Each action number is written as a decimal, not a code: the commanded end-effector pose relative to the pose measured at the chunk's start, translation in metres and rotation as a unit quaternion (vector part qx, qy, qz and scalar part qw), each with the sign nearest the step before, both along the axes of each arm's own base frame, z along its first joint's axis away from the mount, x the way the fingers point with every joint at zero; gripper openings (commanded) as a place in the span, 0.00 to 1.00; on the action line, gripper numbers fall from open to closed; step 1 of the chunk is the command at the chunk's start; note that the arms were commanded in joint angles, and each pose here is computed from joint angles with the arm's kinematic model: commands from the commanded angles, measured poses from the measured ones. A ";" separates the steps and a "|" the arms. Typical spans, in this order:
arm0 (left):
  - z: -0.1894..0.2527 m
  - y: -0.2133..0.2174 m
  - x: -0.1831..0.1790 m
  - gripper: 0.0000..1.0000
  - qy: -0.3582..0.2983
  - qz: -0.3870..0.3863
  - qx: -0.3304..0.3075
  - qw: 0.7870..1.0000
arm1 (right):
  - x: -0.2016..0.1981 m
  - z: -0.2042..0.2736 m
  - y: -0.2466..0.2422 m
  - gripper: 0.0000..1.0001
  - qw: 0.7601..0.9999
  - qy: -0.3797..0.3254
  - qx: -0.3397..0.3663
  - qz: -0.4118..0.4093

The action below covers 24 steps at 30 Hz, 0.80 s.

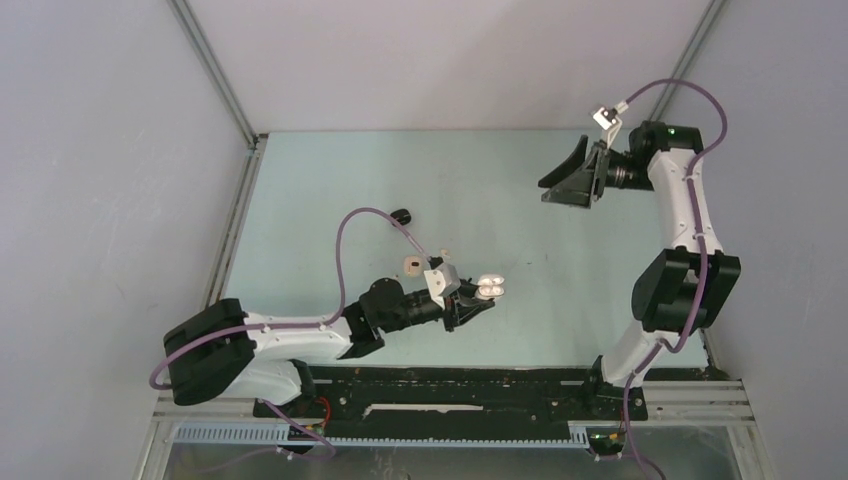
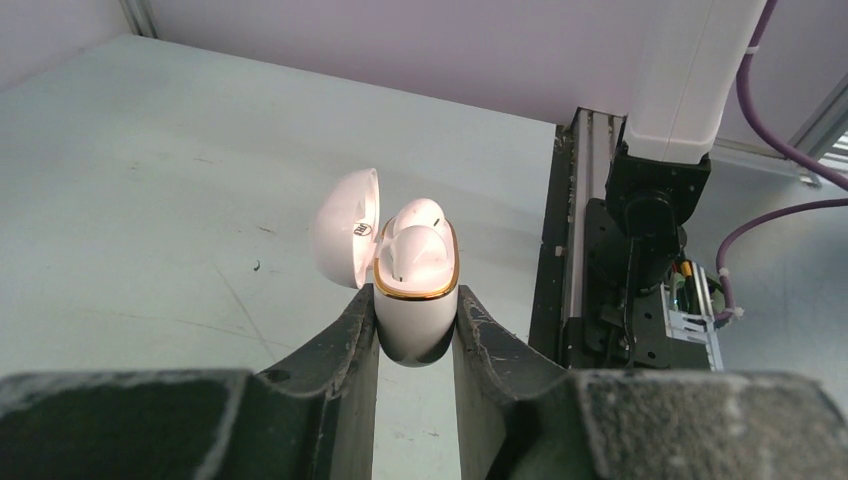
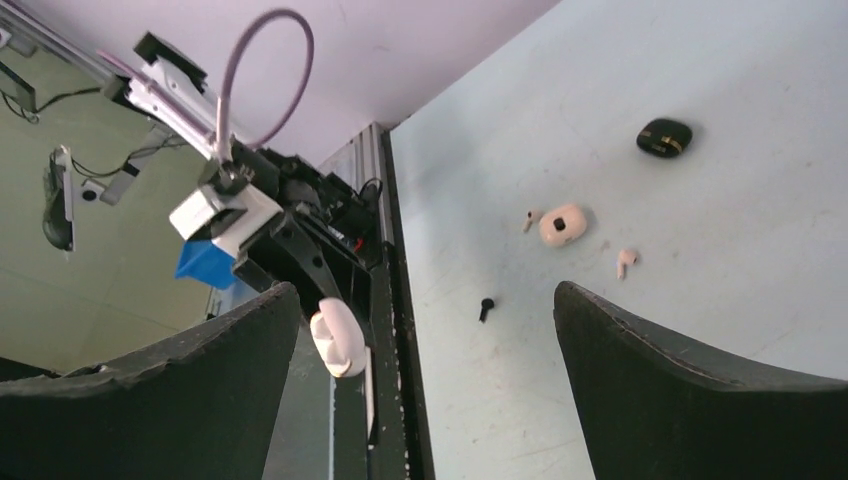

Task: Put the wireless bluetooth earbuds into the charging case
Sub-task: Close the charging case.

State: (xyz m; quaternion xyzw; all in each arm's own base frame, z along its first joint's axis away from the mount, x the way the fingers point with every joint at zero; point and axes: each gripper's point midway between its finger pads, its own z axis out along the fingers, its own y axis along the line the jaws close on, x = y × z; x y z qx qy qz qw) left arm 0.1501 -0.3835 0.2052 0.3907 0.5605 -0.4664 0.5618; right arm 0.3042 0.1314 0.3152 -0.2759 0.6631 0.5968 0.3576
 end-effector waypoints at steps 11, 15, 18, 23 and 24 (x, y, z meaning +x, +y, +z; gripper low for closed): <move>0.027 -0.005 0.011 0.00 0.017 -0.006 -0.043 0.999 | 0.123 0.031 -0.029 1.00 0.966 0.009 -0.083 -0.243; 0.026 -0.001 0.013 0.00 0.045 -0.012 -0.036 0.998 | 0.079 0.022 0.007 1.00 0.939 -0.206 -0.134 -0.239; 0.017 0.004 0.012 0.00 0.058 -0.026 -0.021 0.998 | 0.041 0.004 0.028 1.00 0.929 -0.251 -0.127 -0.241; -0.003 0.006 0.015 0.00 0.061 -0.034 0.028 0.997 | -0.042 -0.045 0.054 0.92 0.956 -0.265 -0.121 -0.048; -0.007 0.006 0.015 0.00 0.065 -0.037 0.036 0.997 | -0.054 -0.054 0.056 0.90 0.952 -0.275 -0.133 -0.025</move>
